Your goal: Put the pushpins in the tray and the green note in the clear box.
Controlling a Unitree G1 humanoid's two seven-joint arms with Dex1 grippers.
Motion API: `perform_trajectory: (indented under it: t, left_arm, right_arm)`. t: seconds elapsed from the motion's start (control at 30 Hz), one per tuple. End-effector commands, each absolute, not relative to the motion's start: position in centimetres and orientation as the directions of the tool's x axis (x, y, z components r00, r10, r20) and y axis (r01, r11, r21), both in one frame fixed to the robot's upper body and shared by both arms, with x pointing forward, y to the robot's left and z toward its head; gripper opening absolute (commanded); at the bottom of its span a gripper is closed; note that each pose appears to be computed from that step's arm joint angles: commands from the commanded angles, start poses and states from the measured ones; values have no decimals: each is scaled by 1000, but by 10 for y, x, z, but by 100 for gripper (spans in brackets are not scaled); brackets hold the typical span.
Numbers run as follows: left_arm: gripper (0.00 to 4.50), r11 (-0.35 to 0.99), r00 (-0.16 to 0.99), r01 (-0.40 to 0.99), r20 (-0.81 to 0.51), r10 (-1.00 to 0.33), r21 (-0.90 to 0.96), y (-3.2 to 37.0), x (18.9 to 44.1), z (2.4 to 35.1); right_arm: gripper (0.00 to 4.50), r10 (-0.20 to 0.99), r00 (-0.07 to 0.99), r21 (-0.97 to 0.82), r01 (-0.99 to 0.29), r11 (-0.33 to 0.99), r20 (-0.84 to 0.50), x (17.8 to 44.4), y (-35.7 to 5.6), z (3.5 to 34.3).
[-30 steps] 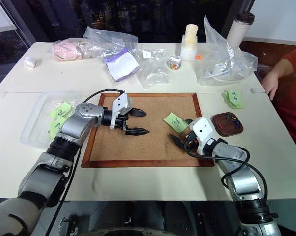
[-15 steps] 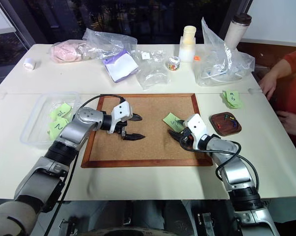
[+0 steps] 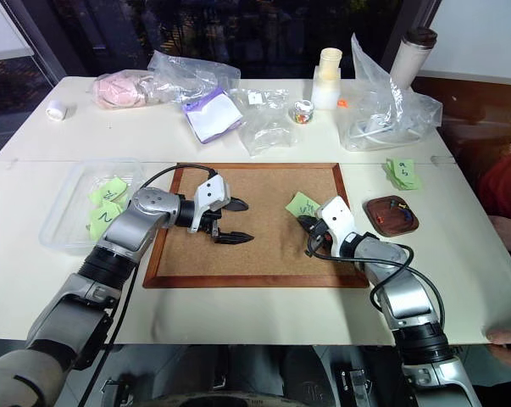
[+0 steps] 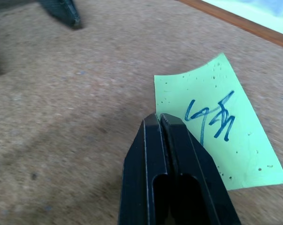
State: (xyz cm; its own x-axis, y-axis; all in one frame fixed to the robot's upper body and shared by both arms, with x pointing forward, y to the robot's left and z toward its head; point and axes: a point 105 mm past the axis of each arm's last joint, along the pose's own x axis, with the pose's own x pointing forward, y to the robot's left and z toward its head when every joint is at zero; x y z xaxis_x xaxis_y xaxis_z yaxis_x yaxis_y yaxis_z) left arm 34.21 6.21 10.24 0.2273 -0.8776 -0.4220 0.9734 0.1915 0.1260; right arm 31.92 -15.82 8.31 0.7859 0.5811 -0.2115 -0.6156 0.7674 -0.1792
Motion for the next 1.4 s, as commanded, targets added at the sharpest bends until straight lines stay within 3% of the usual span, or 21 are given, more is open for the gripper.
perform_trajectory:
  t: [0.03,0.23,0.27,0.3,0.43,0.63,0.83,1.0,1.1,1.33,1.4]
  left_arm:
    - [450,182,231,971,-391,-891,157,61,341,111]
    - [450,176,226,971,-392,-892,159,60,340,110]
    - [450,175,225,972,-392,-892,159,59,340,109]
    - [450,173,224,972,-392,-893,160,58,340,109]
    - [450,168,219,973,-390,-894,160,57,339,109]
    - [450,168,219,972,-386,-896,163,56,338,109]
    - [450,181,233,969,-382,-895,167,59,339,111]
    - [450,184,235,968,-367,-900,171,57,338,113]
    - [450,185,237,967,-363,-901,173,56,338,114]
    - [450,197,255,962,-363,-896,191,57,342,114]
    - [450,201,261,960,-365,-894,195,58,344,113]
  right_arm:
    - [83,616,786,-167,-616,770,-59,312,-154,116]
    - [384,547,837,-117,-544,831,-14,315,-165,126]
    - [427,536,844,-87,-535,840,-14,317,-168,126]
    - [439,516,857,-56,-515,855,0,320,-172,127]
    - [439,486,874,42,-486,873,9,329,-180,128]
    - [439,488,864,-18,-494,869,-126,341,-180,97]
    - [439,508,796,-86,-561,823,-330,332,-176,48]
    - [439,504,765,-117,-588,800,-402,328,-173,34]
    - [362,515,770,-101,-586,804,-376,328,-170,37]
    - [31,538,774,-89,-594,800,-335,329,-166,43]
    - [6,544,776,-78,-594,801,-321,329,-165,45]
